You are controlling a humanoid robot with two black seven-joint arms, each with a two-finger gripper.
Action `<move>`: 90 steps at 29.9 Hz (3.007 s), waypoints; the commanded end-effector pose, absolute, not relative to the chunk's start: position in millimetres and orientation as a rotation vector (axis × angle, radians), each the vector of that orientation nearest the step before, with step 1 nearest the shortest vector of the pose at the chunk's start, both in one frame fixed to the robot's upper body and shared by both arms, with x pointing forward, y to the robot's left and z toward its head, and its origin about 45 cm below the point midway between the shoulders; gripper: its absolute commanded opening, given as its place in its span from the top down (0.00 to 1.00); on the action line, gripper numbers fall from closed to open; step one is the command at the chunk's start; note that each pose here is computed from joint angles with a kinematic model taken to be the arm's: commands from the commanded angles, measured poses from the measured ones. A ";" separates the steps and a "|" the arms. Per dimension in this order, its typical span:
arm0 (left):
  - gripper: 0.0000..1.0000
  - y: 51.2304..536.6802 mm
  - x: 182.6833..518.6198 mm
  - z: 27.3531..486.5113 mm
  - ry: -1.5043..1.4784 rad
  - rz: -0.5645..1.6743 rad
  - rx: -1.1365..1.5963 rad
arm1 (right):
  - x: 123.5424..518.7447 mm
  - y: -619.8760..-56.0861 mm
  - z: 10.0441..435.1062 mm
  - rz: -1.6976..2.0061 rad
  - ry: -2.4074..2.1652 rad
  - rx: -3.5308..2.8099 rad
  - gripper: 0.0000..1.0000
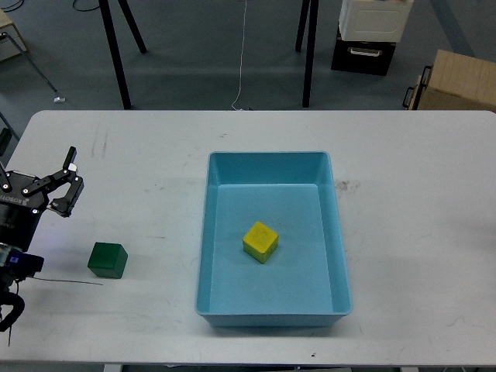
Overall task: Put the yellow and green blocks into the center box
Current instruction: 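Withdraw the right gripper out of view, then reach the left gripper down onto the green cube and grasp it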
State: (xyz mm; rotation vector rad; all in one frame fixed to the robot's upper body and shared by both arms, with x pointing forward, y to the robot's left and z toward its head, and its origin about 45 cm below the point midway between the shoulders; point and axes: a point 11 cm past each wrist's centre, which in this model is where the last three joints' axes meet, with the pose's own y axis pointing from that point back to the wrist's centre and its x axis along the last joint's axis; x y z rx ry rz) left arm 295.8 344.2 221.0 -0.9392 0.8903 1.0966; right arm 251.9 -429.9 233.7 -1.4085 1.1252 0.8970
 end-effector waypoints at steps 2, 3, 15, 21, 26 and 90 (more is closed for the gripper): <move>0.00 347.8 290.5 220.6 0.895 1.117 -0.940 | 208.6 -385.4 193.9 0.965 1.114 -1.263 0.00; 0.00 348.1 290.7 219.7 0.901 1.124 -0.938 | 202.0 -377.5 186.1 0.980 1.115 -1.231 0.00; 0.00 448.1 283.9 281.3 0.576 1.307 -1.225 | 195.2 -366.0 179.4 0.995 1.166 -1.243 0.00; 0.00 499.8 302.5 346.9 0.372 1.313 -1.026 | 190.0 -369.7 180.5 0.995 1.186 -1.245 0.00; 0.00 492.8 315.5 383.5 0.255 1.261 -0.821 | 191.2 -377.2 195.5 0.953 1.190 -1.247 0.00; 0.01 275.2 334.5 181.6 -0.336 -0.066 1.565 | 198.7 -359.3 187.4 1.044 1.055 -1.078 0.00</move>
